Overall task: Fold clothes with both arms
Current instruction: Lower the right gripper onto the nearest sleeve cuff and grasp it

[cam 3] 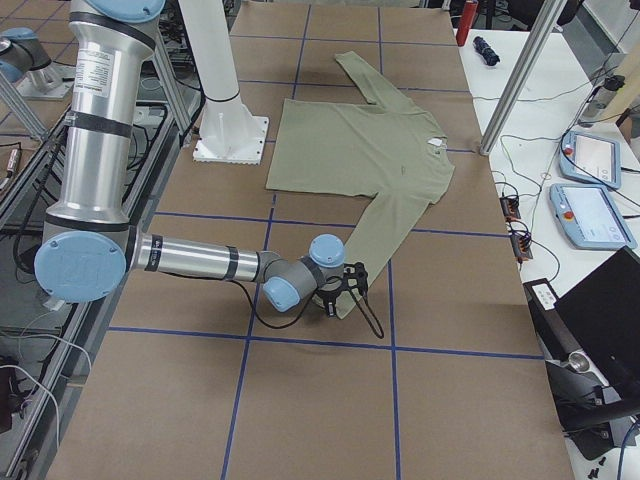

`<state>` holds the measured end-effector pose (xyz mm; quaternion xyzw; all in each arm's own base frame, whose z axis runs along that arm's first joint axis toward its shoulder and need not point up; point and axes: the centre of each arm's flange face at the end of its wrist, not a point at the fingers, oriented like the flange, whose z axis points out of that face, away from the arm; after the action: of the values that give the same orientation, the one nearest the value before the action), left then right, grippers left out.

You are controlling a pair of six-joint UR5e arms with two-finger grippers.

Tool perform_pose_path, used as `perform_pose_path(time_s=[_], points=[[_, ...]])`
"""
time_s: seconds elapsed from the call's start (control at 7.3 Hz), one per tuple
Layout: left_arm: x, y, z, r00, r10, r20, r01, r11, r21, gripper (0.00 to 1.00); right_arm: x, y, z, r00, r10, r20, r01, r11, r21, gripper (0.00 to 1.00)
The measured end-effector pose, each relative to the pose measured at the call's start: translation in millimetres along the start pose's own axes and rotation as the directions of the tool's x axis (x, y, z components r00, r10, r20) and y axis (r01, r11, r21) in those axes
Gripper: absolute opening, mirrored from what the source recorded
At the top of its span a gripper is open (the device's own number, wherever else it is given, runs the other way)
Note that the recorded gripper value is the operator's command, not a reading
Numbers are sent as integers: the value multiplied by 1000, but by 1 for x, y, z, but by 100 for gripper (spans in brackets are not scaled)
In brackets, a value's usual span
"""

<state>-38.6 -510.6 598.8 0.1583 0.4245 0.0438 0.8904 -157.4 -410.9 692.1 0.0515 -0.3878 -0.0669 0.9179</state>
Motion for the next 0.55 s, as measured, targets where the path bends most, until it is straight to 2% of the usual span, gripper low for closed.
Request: perform_pose_path(time_s=[0.27, 0.55], points=[[1, -1, -1, 1000, 1, 0, -1, 1000, 2, 100, -5, -3, -2, 1000, -7, 9, 7, 1000, 5, 0], [3, -1, -2, 1000, 2, -1, -2, 1000, 4, 100, -19, -7, -12, 998, -28, 52, 28, 1000, 13, 0]])
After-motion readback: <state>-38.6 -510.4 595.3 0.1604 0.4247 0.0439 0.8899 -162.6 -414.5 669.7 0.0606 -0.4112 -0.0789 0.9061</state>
